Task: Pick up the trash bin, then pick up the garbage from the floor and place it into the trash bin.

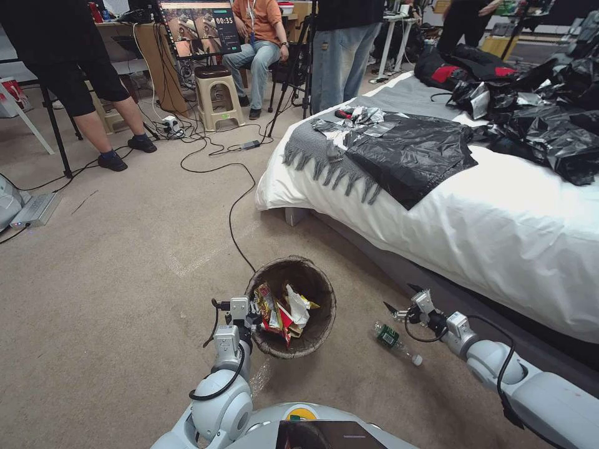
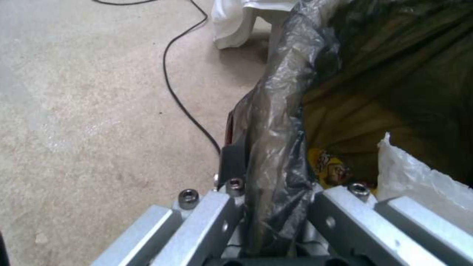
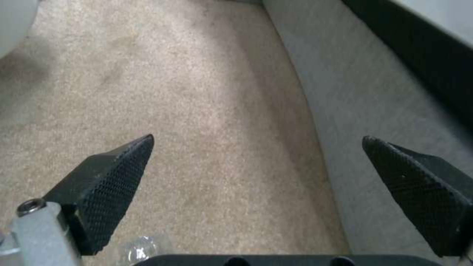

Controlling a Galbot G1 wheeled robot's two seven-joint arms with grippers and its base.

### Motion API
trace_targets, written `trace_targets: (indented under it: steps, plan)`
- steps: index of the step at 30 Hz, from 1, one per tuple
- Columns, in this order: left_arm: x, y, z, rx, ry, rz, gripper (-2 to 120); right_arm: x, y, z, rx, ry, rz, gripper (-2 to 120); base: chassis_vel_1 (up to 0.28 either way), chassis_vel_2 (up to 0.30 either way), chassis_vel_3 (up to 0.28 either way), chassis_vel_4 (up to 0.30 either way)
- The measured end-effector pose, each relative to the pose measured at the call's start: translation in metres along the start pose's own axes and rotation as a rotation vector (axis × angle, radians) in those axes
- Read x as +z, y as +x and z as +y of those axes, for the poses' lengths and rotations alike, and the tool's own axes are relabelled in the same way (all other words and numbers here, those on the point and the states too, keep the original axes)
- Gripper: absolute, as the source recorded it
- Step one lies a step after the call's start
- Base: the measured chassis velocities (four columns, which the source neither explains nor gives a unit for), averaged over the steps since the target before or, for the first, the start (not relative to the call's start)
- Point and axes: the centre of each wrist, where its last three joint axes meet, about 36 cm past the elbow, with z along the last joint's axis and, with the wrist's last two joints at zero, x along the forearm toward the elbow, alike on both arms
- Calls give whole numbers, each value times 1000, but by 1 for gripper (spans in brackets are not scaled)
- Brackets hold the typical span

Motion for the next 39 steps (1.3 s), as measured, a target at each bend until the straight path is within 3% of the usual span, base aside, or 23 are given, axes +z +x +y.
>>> trace_targets:
  steps: [20,39]
  plan:
    - [-4,-5,3,-4,4,-3,0,34,-37,36,-51,-43,15,100,0,0,0,0]
    - [-3,-9,3,-4,6,-2,0,73,-27,54,-86,-54,73,100,0,0,0,0]
